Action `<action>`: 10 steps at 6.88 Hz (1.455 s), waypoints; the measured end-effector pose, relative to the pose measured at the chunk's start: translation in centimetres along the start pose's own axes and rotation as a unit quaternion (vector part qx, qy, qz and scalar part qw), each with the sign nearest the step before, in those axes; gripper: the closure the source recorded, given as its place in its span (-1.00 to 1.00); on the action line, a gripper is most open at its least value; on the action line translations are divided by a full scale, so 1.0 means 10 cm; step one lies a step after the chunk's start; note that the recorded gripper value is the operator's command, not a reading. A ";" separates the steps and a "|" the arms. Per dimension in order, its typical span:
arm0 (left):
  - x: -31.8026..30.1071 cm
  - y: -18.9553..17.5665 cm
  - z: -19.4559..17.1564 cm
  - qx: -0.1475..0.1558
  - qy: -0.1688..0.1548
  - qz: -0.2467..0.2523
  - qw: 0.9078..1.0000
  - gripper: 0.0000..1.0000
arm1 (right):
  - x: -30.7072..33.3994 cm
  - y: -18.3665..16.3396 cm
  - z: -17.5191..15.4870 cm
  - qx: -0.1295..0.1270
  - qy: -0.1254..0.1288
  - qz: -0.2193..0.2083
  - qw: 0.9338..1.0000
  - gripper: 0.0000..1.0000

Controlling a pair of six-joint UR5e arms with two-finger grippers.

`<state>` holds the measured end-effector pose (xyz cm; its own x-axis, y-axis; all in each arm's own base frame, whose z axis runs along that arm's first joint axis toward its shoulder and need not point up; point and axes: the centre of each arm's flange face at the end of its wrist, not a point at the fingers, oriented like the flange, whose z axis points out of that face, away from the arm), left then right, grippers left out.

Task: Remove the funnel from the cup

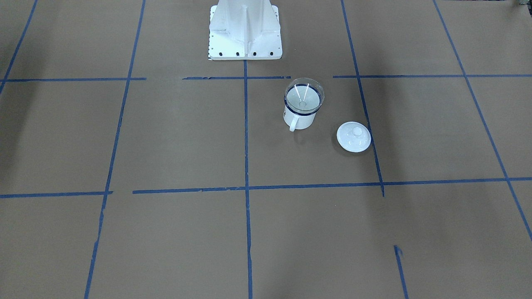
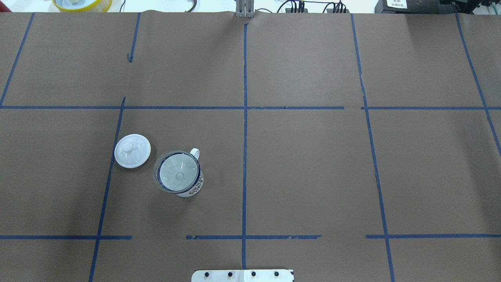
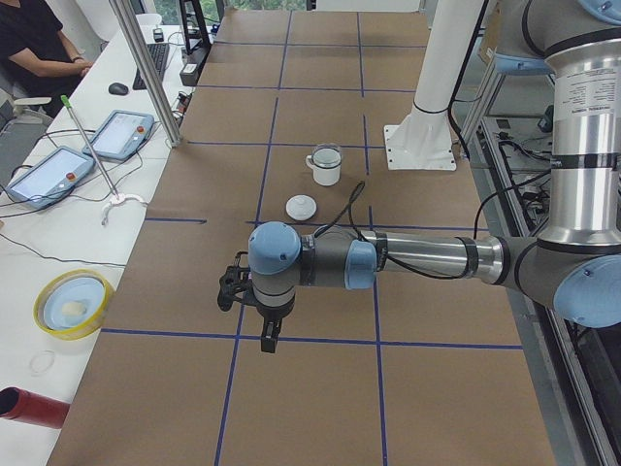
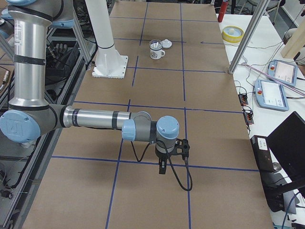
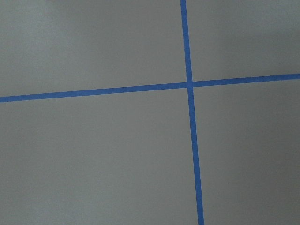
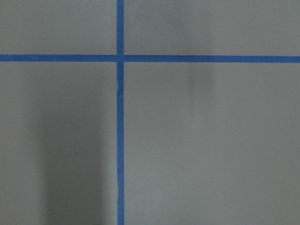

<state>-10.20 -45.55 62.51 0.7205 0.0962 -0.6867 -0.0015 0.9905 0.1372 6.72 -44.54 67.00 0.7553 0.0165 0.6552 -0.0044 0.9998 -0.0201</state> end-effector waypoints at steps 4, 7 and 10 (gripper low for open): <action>0.01 -0.04 -0.01 0.002 -0.004 0.002 1.000 -1.00 | 0.00 0.00 0.00 0.000 0.000 0.000 1.000 -1.00; 0.14 -0.20 -0.15 0.017 -0.005 0.012 1.000 -1.00 | 0.00 0.00 0.00 0.000 0.000 0.000 1.000 -1.00; 0.89 -0.40 -0.54 0.055 0.002 -0.005 0.998 -1.00 | 0.00 0.00 0.00 0.000 0.000 0.000 1.000 -1.00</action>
<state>-7.50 -48.13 52.02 0.7173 0.0868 -0.6913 0.0826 0.9746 0.2080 6.72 -44.54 67.01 0.7553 0.0166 0.6552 -0.0043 0.9998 -0.0203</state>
